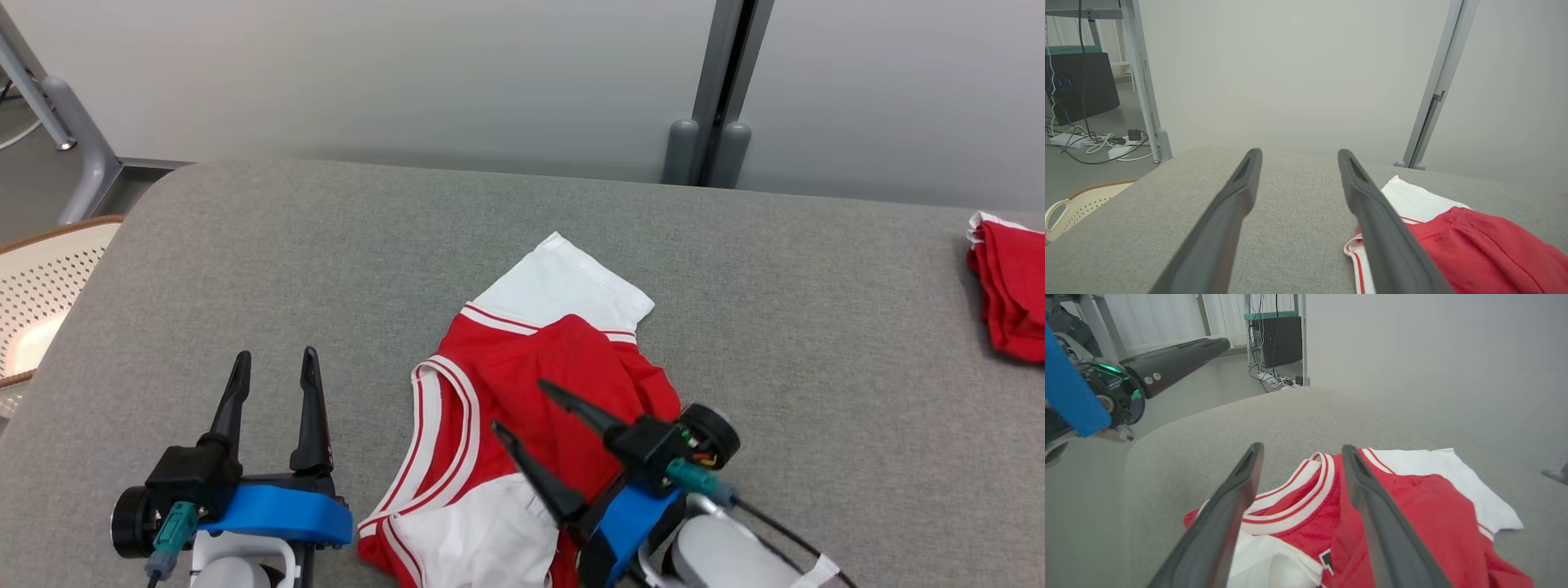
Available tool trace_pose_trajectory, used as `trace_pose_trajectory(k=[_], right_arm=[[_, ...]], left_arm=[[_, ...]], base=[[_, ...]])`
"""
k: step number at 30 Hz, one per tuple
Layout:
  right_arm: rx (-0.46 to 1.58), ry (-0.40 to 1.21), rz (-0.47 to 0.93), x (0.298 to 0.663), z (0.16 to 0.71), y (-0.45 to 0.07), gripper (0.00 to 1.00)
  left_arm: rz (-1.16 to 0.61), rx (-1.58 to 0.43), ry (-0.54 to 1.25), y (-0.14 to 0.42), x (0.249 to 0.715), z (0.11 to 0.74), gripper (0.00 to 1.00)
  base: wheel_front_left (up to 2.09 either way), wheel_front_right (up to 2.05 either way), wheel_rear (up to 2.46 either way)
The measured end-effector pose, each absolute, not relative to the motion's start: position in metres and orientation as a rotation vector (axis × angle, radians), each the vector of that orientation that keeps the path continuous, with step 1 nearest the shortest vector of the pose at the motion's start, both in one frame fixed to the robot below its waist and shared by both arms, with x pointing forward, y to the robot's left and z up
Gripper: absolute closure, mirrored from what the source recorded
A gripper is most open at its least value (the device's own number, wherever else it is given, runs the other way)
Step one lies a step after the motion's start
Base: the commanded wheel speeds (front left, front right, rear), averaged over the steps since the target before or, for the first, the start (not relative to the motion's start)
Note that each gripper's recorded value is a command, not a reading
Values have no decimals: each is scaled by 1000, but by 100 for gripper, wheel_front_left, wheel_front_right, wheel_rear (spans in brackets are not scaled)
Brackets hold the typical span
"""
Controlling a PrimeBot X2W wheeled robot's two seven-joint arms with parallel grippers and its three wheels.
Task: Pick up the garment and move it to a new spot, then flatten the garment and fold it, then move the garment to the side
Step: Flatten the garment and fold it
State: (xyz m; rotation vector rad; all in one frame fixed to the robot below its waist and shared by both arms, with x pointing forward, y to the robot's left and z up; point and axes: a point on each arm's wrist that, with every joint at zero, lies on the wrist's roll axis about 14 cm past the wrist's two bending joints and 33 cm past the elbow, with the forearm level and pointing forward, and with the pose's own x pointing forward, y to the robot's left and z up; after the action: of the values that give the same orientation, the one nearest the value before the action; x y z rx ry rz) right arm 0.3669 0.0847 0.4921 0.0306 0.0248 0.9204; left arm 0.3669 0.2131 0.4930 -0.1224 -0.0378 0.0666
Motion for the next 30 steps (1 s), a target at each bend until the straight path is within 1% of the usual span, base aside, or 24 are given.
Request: trace_pose_trajectory(k=[3, 7, 13, 17, 23, 30], right_arm=[[6, -25, 851, 392, 509, 69, 0], [-20, -53, 774, 421, 526, 51, 0], [-85, -22, 729, 448, 530, 42, 0], [-119, 37, 729, 458, 515, 43, 0], [-161, 166, 727, 467, 476, 41, 0], [-212, 334, 735, 467, 423, 38, 0]], left_arm=[[60, -122, -40, 211, 368, 494, 0], [56, -119, -39, 209, 369, 493, 0], [60, -118, -30, 210, 370, 490, 0], [64, -119, -28, 212, 373, 490, 0], [70, -124, -15, 214, 376, 486, 0], [77, -132, 2, 215, 381, 480, 0]], base=[[0, 0, 0], [0, 0, 0], [0, 0, 0], [0, 0, 0], [0, 0, 0], [0, 0, 0]])
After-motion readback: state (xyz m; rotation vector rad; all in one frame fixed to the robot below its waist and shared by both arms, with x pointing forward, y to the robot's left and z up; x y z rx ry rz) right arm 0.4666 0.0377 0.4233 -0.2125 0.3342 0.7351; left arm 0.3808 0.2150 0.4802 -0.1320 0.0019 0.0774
